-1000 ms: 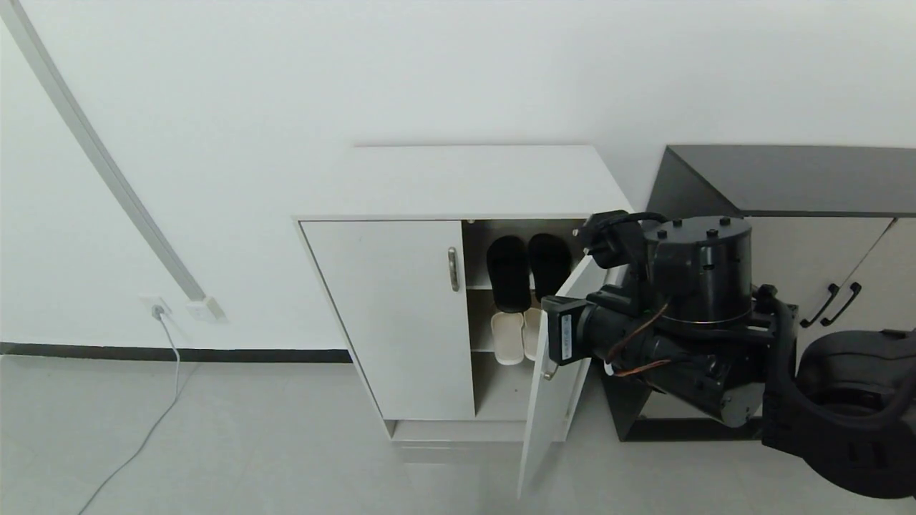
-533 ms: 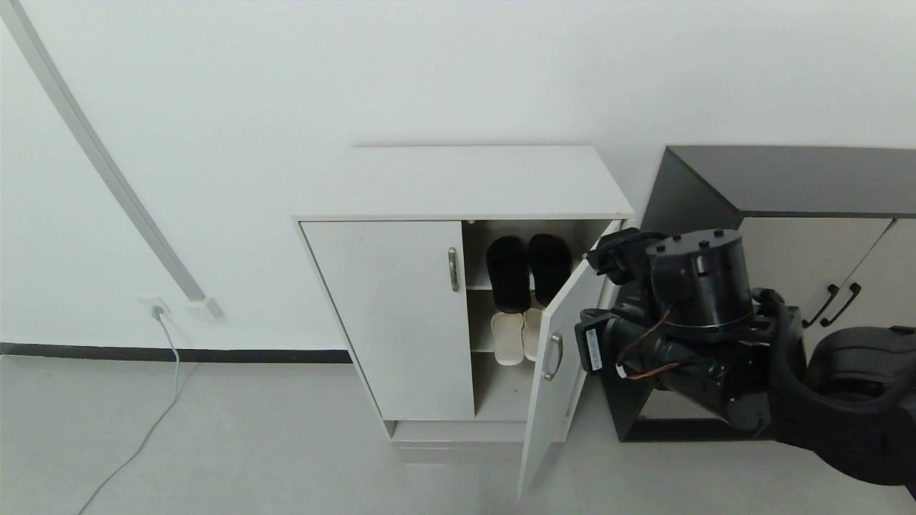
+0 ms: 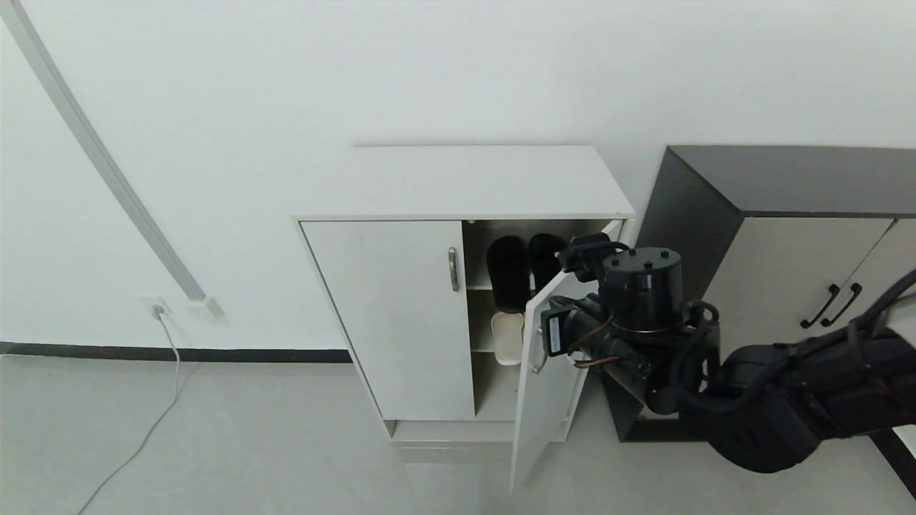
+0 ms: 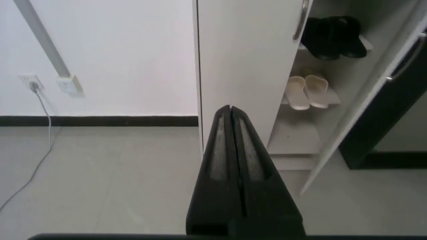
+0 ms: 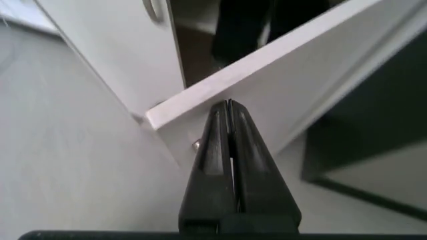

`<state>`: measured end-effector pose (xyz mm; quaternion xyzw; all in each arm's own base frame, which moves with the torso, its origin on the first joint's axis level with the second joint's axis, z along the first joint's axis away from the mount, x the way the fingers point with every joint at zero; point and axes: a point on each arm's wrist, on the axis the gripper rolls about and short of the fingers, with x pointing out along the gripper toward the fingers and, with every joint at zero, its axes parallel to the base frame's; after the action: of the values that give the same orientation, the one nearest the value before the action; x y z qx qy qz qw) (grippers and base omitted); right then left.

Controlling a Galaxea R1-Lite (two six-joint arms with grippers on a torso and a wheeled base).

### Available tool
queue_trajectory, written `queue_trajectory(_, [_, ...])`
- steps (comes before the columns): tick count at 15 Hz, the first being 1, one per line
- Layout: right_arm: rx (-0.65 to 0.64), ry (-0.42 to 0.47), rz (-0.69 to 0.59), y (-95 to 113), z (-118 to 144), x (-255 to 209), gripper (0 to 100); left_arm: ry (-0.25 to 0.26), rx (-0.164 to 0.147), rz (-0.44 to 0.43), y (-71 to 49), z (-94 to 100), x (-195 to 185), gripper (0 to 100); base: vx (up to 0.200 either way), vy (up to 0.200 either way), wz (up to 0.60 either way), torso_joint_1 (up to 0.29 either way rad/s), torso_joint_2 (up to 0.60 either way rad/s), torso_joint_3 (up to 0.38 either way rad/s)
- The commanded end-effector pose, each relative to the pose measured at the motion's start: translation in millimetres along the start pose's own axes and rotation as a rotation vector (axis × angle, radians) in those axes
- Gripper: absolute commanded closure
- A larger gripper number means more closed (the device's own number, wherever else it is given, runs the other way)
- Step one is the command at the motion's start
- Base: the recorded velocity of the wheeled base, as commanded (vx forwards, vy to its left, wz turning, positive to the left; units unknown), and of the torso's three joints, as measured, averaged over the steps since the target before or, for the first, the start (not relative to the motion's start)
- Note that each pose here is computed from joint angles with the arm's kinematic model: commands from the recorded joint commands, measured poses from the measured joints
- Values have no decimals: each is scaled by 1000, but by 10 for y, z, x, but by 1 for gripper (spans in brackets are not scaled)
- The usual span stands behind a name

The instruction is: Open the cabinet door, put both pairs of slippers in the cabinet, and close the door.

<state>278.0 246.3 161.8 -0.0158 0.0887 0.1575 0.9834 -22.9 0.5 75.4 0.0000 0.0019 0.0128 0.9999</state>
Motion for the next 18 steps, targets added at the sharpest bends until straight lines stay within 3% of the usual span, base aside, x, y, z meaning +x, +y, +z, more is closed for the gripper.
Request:
queue_trajectory(1, [-8, 22, -1, 79, -258, 233, 100, -1, 0, 1, 0, 0, 0, 100, 0, 0, 0, 0, 0, 0])
queue_trajectory(2, [21, -42, 48, 100, -227, 250, 100, -1, 0, 1, 0, 0, 0, 100, 0, 0, 0, 0, 0, 0])
queue_trajectory(4, [34, -70, 109, 72, -151, 145, 100, 2, 0, 1, 0, -1, 1, 100, 0, 0, 0, 0, 0, 0])
queue_trajectory(8, [80, -62, 223, -10, -106, -12, 100, 1, 0, 1, 0, 1, 1, 100, 0, 0, 0, 0, 0, 0])
queue_trajectory(11, [68, -21, 213, -118, -187, -166, 100, 2, 0, -1, 0, -1, 1, 100, 0, 0, 0, 0, 0, 0])
queue_trajectory(18, [49, 30, 215, -186, -280, -372, 100, 2, 2, -1, 0, -1, 1, 100, 200, 0, 0, 2, 0, 6])
